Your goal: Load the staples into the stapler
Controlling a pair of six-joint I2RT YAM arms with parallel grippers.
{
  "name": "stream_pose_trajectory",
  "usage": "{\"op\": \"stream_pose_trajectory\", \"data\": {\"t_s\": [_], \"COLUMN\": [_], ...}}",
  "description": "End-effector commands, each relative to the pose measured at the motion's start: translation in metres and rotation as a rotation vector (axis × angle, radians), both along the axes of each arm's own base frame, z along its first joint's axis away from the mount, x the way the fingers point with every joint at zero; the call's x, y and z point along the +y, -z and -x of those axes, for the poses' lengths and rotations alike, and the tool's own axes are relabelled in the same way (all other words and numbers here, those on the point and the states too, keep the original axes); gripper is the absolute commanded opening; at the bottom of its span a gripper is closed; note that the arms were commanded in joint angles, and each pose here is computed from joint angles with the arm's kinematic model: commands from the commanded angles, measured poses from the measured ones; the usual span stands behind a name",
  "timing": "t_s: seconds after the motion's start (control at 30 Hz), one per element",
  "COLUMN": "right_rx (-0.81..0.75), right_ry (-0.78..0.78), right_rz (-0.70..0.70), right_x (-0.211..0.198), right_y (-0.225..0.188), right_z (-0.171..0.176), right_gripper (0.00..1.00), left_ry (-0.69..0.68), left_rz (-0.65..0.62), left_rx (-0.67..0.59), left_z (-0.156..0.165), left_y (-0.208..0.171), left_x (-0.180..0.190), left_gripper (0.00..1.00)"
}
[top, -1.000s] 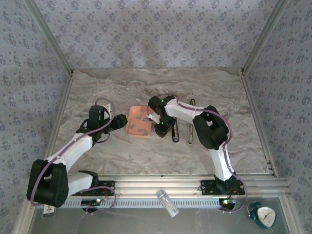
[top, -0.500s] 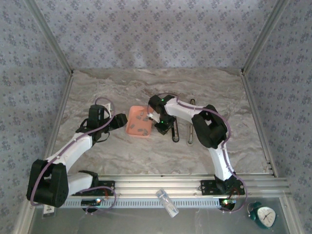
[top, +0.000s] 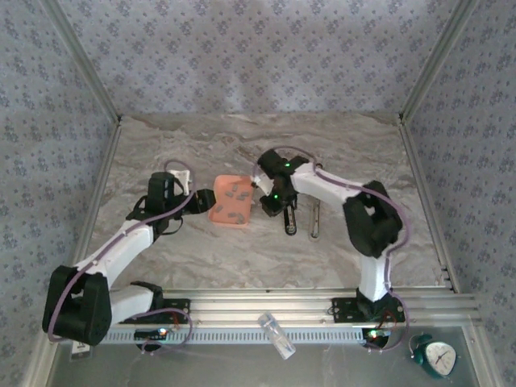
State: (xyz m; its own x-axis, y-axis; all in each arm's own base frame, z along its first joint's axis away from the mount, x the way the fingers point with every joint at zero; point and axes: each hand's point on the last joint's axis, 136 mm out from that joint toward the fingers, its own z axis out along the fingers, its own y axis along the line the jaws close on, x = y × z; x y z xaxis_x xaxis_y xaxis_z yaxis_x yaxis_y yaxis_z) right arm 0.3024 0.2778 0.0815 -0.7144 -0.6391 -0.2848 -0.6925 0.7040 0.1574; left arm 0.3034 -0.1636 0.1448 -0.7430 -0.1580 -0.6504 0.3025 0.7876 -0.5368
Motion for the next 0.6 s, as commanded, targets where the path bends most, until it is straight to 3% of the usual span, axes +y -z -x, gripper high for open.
{"op": "stream_pose_trajectory", "data": {"t_s": [0.0,0.3,0.57], "right_rx": [-0.012,0.023,0.000], "right_ry": [0.074,0.088,0.027], "right_rz": [-0.247,-0.684,-0.869], "right_x": [0.020,0.030,0.025], "right_y": [-0.052,-0.143,-0.189], "right_z": [0.005,0.034,0.059], "right_gripper": [0.16,0.14,0.13], "left_ry": [0.254,0.528,0.743], "left_rz": [-0.054,-0.277,-0.450], "left_rx": [-0.366,-0.881,-1.110], "left_z": [0.015,0.053,0.075], "left_y": [-0.062,-0.116,-0.121], "left_x": [-0.033,-0.058,-0.085], "left_gripper": [0.58,0.61,0.60]}}
